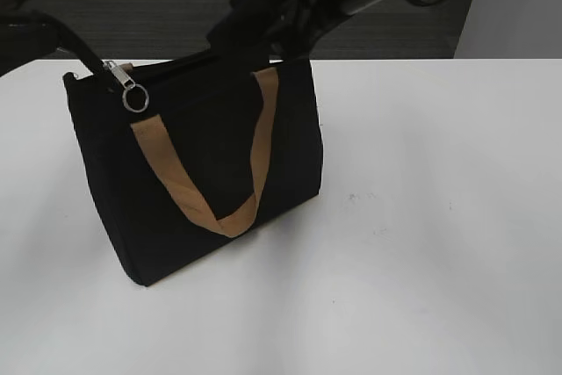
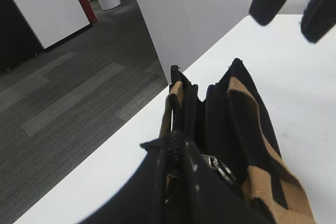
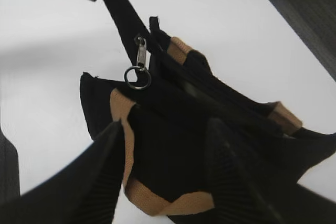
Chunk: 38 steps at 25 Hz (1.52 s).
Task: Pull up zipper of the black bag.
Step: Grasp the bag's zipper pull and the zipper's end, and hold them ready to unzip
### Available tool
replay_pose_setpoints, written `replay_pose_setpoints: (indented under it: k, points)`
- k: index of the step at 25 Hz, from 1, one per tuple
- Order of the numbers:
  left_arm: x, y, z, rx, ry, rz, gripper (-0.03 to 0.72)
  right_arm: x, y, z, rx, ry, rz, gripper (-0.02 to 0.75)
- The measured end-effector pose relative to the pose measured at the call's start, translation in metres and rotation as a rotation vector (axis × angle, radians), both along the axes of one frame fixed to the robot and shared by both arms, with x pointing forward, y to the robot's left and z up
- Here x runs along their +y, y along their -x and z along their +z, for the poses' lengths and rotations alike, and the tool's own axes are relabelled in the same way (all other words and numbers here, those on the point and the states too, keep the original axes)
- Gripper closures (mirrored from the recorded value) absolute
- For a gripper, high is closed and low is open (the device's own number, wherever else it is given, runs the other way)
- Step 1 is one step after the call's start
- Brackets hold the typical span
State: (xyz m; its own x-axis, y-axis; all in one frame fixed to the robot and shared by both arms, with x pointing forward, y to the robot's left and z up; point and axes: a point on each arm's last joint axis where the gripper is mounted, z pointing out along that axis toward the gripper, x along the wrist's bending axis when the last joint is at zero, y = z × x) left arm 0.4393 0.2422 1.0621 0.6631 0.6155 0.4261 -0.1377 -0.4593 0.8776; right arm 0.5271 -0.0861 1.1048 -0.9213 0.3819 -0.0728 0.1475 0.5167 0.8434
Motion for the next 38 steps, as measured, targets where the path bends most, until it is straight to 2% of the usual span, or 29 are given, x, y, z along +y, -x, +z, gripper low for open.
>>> replay_pose_setpoints:
  k: [4,8,14,19,25,30,38]
  points:
    - [0.0,0.0,0.0,0.0,0.0,0.0,0.657,0.011,-0.013,-0.011,-0.005,0.029,0.047,0.348]
    - [0.0,0.0,0.0,0.0,0.0,0.0,0.657,0.026,-0.029,-0.002,0.004,0.016,0.122,0.348]
    - [0.0,0.0,0.0,0.0,0.0,0.0,0.657,0.048,-0.051,-0.004,0.08,0.016,0.248,0.348]
    - [0.0,0.0,0.0,0.0,-0.001,0.001,0.657,0.058,-0.064,-0.02,0.102,0.042,0.268,0.348]
    - [0.0,0.0,0.0,0.0,0.0,0.001,0.657,0.079,-0.055,-0.036,0.057,0.148,0.304,0.348]
    - [0.0,0.0,0.0,0.0,-0.001,0.002,0.657,0.089,-0.058,-0.042,0.013,0.148,0.263,0.348]
    - [0.0,0.0,0.0,0.0,-0.001,0.002,0.657,0.091,-0.057,-0.046,0.022,0.157,0.272,0.348]
